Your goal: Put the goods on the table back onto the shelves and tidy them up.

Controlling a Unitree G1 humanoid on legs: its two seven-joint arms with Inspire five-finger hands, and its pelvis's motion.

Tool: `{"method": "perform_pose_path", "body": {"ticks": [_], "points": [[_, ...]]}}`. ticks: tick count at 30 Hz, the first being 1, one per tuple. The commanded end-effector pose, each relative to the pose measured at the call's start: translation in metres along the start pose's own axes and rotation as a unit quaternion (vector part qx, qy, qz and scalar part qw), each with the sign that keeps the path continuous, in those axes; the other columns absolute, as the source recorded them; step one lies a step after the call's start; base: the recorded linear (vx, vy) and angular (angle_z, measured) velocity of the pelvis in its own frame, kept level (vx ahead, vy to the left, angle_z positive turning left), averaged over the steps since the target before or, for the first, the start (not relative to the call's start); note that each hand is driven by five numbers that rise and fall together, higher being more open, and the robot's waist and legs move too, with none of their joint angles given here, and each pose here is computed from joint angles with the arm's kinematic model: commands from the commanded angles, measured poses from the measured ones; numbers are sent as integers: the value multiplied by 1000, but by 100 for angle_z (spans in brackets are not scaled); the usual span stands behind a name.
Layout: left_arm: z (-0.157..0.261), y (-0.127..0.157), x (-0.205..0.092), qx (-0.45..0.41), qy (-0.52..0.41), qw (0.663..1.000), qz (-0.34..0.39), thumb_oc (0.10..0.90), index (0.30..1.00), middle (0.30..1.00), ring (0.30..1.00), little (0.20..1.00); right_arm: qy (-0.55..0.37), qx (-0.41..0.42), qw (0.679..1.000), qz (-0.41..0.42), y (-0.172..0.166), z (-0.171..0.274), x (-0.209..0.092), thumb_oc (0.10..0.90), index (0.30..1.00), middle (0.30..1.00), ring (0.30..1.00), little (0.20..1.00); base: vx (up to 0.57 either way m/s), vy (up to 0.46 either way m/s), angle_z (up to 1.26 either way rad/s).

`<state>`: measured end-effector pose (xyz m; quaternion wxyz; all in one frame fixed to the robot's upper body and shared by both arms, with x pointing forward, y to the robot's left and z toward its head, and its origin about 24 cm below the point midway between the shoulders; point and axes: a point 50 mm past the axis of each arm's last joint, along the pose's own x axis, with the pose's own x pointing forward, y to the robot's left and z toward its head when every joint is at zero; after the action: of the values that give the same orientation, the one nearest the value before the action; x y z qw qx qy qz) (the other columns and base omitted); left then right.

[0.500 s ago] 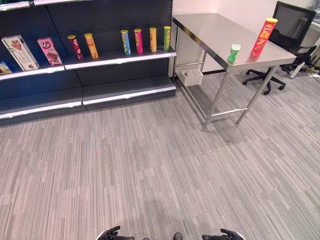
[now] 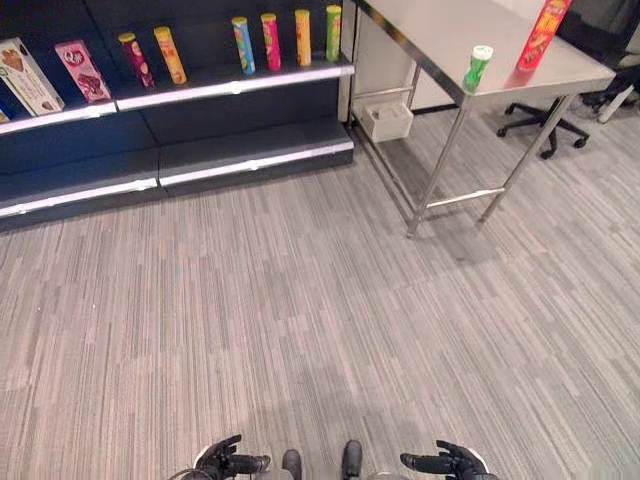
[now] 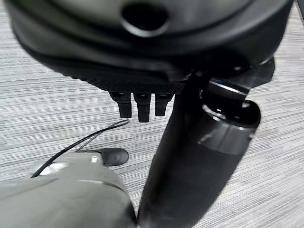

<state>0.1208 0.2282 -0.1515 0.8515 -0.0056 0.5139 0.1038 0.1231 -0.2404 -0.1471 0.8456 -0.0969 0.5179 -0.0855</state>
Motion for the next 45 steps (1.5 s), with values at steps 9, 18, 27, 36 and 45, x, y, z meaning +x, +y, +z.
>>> {"method": "perform_pose_path", "body": {"ticks": [9,18,27,36,45], "points": [[20,-3,1,32,-47,998,-8,800,900,900,900,900,-68,-7,996,-56,-35,29,-1,800,900,900,900,900,243,47,-2],[-5,23,-3,27,-3,999,31,800,900,900,900,900,-66,-36,997,-18,-18,30,0,800,900,900,900,900,398,221,-56],[25,26,0,43,-46,997,40,800,900,900,900,900,-64,-7,997,-41,-27,39,3,800,900,900,900,900,361,191,0],[25,15,0,67,-54,996,23,800,900,900,900,900,-32,-12,998,-57,-44,16,0,800,900,900,900,900,509,-342,50],[52,-1,1,50,-100,994,3,800,900,900,900,900,-21,-14,996,-81,-54,13,-1,800,900,900,900,900,89,-186,-15]]}}
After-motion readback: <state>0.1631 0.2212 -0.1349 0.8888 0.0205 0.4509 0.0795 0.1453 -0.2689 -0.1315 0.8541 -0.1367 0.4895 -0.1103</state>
